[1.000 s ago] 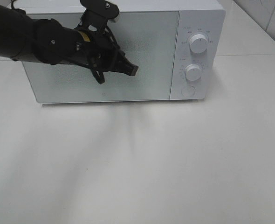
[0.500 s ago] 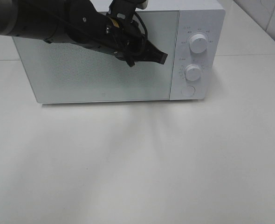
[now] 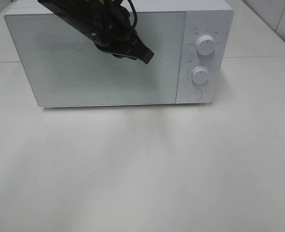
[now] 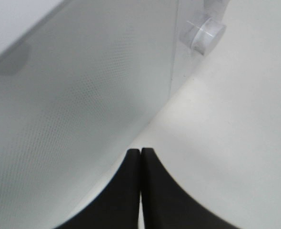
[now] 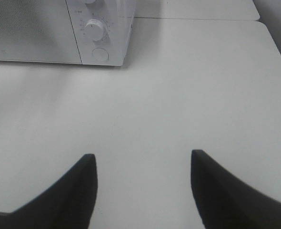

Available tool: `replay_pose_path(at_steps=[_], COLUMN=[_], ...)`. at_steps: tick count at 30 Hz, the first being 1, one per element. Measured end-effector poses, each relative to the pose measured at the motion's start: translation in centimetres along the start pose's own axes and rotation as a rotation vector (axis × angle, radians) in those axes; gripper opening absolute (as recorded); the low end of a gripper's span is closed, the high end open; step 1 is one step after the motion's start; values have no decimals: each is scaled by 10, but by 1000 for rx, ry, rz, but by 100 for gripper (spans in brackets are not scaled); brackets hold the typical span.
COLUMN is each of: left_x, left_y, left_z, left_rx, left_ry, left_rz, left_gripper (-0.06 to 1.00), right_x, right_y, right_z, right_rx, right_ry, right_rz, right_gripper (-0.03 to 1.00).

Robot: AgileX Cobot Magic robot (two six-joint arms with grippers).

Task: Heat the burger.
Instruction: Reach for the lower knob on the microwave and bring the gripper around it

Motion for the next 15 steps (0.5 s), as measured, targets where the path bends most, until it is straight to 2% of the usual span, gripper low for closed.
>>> replay_pose_path(at_steps=[1, 3, 6, 8, 9, 11, 12, 14, 15], left_x=[0, 5, 8, 23, 23, 41, 41, 60, 60], left_y=[0, -32, -40, -62, -62, -83, -83, -104, -104], left_z=[0, -2, -3, -1, -1, 5, 5, 13, 13], left_rx=[0, 38, 41, 74, 74, 119, 119, 165, 165], left_ry=[0, -27, -44, -104, -104, -183, -183, -262, -262], left_rz=[0, -1, -5, -25, -25, -52, -52, -83, -83], left_gripper=[0, 0, 0, 0, 0, 0, 0, 0, 0], right_x=[0, 0, 0, 0, 0, 0, 0, 0, 0], right_y=[0, 0, 0, 0, 0, 0, 0, 0, 0], right_z=[0, 0, 0, 0, 0, 0, 0, 0, 0], right_rx=[0, 0, 0, 0, 0, 0, 0, -1, -1], right_ry=[0, 0, 0, 0, 0, 0, 0, 0, 0], right_rz=[0, 0, 0, 0, 0, 0, 0, 0, 0], right_gripper=[57, 57, 57, 57, 57, 57, 57, 57, 57])
Point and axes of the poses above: a point on each arm's last joint axis where the gripper is mounted, y pointing out along that axis toward the gripper, x along the wrist's bending axis when the last joint is at zero, z = x × y, the point moved 4 cm from there along y, pointing out along that axis toward the gripper, and after that the axes turned 14 degrees about -y, right-handed, at the moved point
